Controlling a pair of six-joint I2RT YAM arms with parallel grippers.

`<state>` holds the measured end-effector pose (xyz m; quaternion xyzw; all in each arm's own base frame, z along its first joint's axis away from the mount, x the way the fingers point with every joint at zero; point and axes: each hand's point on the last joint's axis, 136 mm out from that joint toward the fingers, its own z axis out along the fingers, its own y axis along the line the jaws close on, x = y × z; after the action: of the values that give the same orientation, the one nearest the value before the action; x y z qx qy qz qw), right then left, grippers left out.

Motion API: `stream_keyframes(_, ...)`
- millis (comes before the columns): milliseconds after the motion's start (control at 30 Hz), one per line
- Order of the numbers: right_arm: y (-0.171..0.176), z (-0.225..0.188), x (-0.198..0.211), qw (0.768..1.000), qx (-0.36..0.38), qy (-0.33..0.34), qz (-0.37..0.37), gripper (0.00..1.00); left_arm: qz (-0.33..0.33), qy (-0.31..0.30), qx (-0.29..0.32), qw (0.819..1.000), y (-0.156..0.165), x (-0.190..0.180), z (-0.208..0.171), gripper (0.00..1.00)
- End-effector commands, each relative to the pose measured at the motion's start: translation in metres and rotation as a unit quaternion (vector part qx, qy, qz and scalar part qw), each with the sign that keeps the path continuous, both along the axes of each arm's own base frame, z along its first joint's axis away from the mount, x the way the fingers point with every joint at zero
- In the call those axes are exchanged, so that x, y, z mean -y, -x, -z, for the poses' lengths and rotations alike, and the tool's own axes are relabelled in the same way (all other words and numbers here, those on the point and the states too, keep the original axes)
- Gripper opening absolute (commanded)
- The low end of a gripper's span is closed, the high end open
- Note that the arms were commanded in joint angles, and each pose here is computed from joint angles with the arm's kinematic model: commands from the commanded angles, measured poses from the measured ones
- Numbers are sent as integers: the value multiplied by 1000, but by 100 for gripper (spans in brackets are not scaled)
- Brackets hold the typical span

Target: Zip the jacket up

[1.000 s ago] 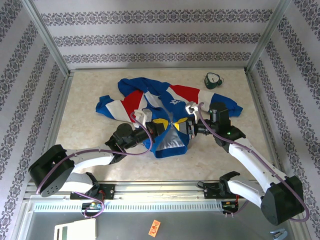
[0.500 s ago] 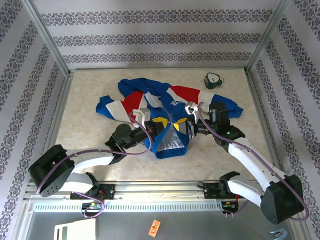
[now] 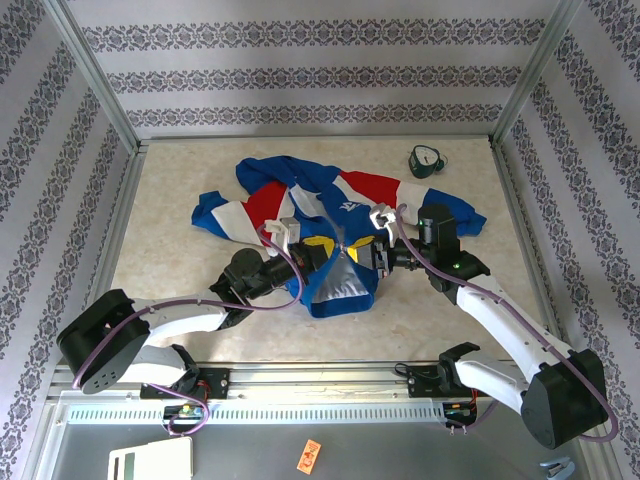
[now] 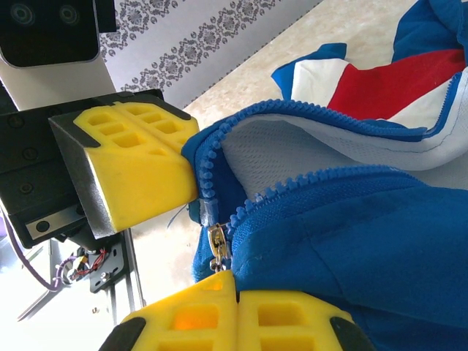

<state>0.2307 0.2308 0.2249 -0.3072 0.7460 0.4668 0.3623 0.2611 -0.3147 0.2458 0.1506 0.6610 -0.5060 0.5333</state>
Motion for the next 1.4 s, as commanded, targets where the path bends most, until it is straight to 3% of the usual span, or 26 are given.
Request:
stream_keyframes(0, 8, -15, -6, 999, 17, -22, -25, 0, -8, 3, 13, 1000, -1, -6, -6, 0)
stream_keyframes(233, 10, -18, -9, 999, 11, -30, -36, 0, -10, -16, 17, 1000, 0, -8, -5, 0)
stream_keyframes(1367, 8, -13, -21, 997, -9, -37, -63, 0, -7, 31, 36, 999, 9, -19, -16, 0)
